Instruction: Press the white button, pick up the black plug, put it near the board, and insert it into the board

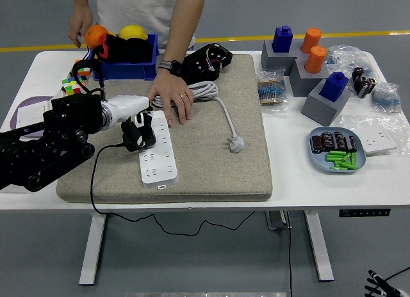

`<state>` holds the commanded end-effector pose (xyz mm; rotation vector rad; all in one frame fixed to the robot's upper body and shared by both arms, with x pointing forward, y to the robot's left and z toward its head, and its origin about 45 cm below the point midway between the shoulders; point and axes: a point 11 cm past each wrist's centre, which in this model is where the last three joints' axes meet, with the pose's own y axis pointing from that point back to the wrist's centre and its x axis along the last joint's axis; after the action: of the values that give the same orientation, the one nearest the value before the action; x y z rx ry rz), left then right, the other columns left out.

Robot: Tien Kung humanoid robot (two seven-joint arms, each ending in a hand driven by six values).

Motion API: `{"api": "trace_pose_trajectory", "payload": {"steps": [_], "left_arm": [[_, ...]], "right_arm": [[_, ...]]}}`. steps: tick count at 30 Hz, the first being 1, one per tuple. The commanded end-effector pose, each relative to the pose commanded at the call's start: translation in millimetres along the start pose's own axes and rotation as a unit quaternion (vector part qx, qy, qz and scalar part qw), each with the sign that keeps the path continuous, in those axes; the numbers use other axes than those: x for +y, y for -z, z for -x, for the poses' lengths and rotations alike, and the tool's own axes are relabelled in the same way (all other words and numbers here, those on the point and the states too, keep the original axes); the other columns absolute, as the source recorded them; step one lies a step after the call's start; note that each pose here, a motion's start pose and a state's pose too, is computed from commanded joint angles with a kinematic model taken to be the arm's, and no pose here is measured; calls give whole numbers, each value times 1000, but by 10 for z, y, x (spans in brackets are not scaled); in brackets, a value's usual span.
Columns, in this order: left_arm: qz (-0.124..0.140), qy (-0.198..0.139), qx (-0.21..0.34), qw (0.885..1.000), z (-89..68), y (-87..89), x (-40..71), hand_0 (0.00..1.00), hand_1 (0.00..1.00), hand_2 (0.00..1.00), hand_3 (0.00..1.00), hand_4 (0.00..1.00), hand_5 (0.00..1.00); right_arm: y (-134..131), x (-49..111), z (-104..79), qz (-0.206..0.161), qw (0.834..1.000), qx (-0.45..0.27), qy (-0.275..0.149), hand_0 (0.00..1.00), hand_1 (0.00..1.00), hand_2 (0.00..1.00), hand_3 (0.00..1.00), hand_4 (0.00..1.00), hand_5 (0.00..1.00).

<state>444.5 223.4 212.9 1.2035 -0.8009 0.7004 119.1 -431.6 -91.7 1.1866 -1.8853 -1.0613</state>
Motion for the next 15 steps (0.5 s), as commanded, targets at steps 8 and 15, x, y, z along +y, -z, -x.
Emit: {"api": "trace_pose_trajectory", "payload": {"steps": [8, 15], "left_arm": [[38, -34, 59, 997, -158, -97, 160, 513, 714, 666, 491, 998, 2], [61, -87, 135, 985, -256, 4, 266, 444, 669, 576, 493, 998, 2]], "right_arm": [[-6, 0, 5, 0, 1000, 0, 1, 793, 679, 671, 640, 740, 547], [-23, 2, 6, 2, 1000, -1, 1, 794, 679, 671, 639, 740, 546]]}}
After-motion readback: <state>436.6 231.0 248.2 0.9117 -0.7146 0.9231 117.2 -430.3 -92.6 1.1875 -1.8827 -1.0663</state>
